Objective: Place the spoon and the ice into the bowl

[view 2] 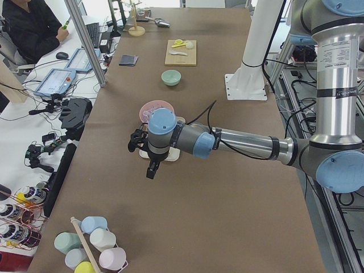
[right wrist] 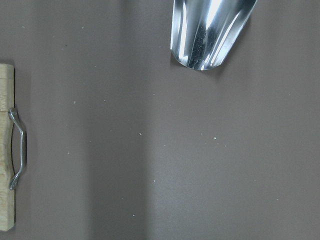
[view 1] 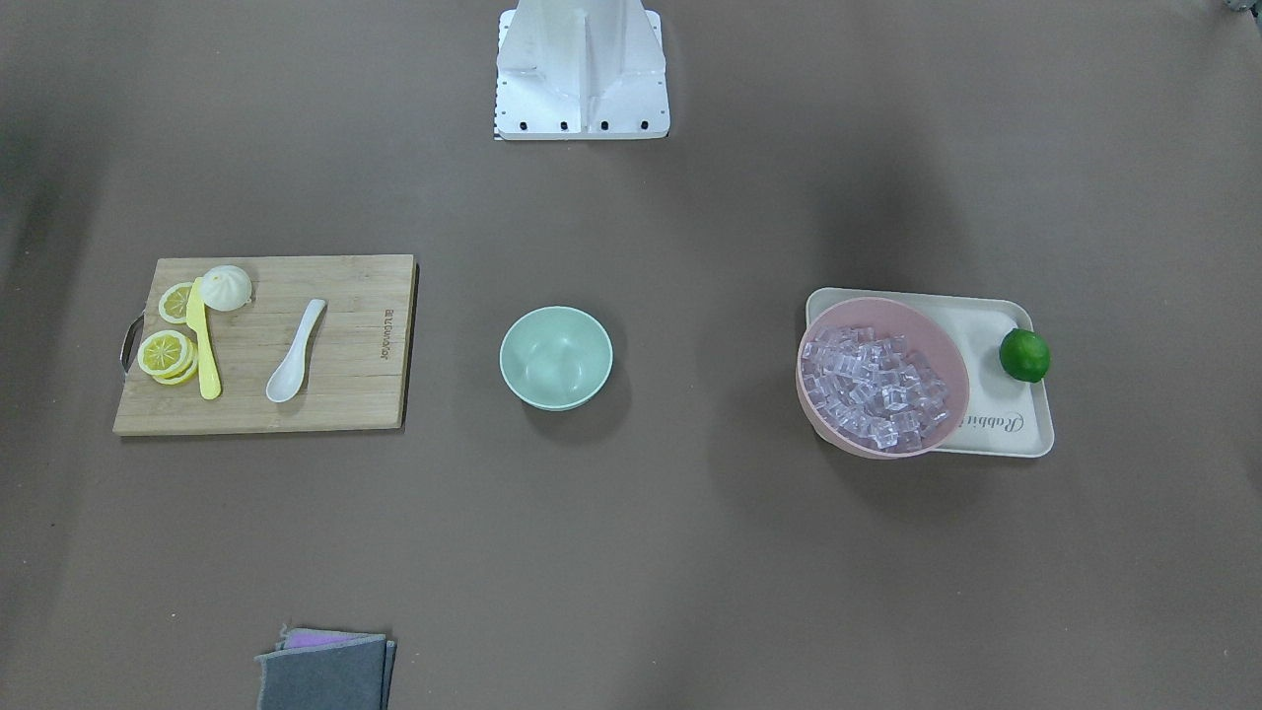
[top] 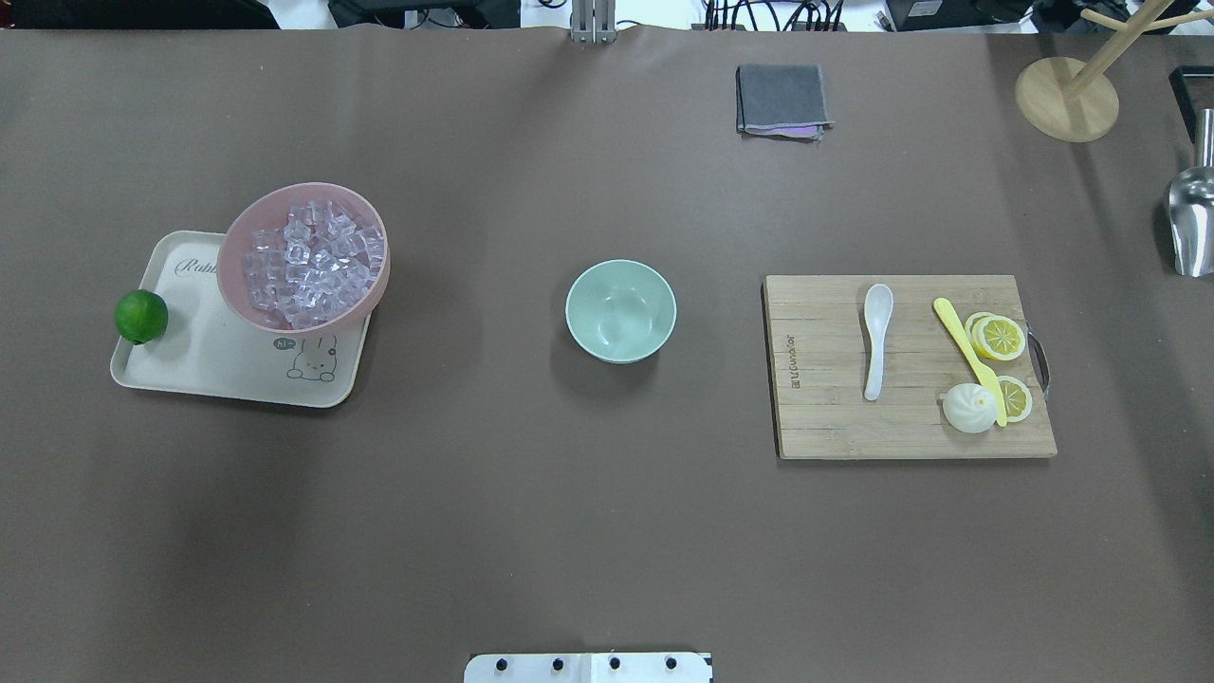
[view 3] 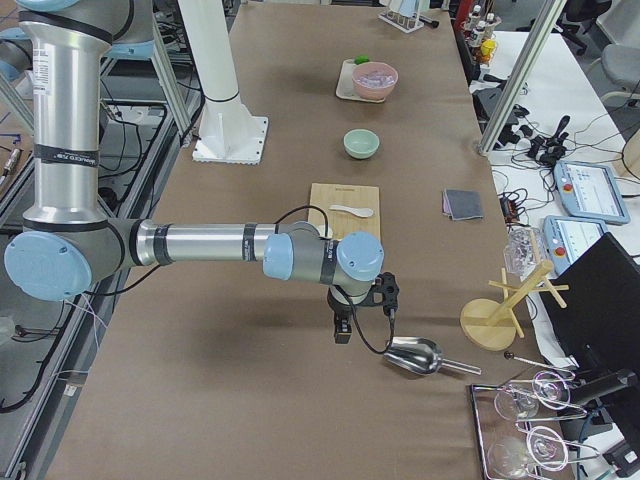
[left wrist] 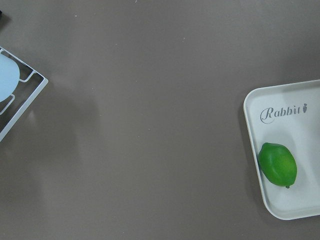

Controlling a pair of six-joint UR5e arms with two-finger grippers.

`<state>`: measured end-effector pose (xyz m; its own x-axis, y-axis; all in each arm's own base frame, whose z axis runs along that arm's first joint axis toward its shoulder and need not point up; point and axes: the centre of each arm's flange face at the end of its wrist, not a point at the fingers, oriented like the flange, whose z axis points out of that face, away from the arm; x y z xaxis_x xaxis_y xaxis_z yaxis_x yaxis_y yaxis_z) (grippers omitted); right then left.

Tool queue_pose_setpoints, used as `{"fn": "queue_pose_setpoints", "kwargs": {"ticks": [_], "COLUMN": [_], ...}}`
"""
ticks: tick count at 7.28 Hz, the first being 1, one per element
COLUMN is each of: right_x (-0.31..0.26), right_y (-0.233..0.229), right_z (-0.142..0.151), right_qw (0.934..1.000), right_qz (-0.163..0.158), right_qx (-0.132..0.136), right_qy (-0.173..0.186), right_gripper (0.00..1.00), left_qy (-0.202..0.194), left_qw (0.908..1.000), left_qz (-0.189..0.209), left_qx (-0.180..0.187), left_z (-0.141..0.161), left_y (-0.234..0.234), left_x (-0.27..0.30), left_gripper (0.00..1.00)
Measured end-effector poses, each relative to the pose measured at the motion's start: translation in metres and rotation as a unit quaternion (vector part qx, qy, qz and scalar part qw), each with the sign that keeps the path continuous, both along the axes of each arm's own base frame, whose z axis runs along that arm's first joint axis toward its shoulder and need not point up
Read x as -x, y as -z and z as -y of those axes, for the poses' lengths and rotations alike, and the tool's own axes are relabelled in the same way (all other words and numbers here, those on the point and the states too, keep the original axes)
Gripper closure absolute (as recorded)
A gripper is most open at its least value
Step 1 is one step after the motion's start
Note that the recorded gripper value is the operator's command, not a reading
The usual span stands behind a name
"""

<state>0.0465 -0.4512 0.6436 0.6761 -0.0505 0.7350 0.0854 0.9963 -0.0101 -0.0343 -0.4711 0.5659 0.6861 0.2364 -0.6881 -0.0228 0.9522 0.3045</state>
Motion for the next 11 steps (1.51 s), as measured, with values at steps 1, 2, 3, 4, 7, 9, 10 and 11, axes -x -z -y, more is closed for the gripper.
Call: {"fn": "queue_pose_setpoints", "kwargs": {"ticks": [1,2,3,4,7,9,10,11], "right_x": [0.000,0.000,0.000,0.000,0.000,-0.001,0.000,0.000], "right_y": [-0.001,-0.001,-0.002,-0.003,-0.003,-0.002,0.000,0.000], "right_z": [0.000,0.000,0.000,0.000,0.000,0.001,0.002,0.002], "right_qw": [1.0000,1.0000,1.0000,1.0000,1.0000,1.0000,1.0000,1.0000], "right_qz": [0.000,-0.001,-0.001,-0.001,-0.001,-0.001,-0.001,-0.001], "right_qx": [0.000,0.001,0.002,0.003,0.003,0.001,0.000,-0.001], "right_qy": [0.000,0.000,0.000,0.000,-0.001,-0.001,-0.001,-0.001], "right_gripper": [0.00,0.00,0.00,0.00,0.00,0.00,0.00,0.00], "left_qy": [0.001,0.002,0.002,0.002,0.005,0.004,0.004,0.004], "left_qw": [1.0000,0.9999,0.9999,0.9998,0.9995,0.9994,0.9994,0.9994], "left_qz": [0.001,0.001,0.001,0.000,-0.001,-0.001,-0.001,0.000], "left_qx": [0.004,0.010,0.016,0.020,0.032,0.036,0.036,0.035], "left_z": [-0.002,-0.005,-0.007,-0.008,-0.008,-0.007,-0.007,-0.007], "left_y": [-0.004,-0.012,-0.018,-0.023,-0.032,-0.035,-0.035,-0.035], "left_x": [0.001,0.002,0.003,0.003,0.003,0.002,0.002,0.002], "left_gripper": [0.02,0.02,0.02,0.02,0.02,0.02,0.02,0.02]}}
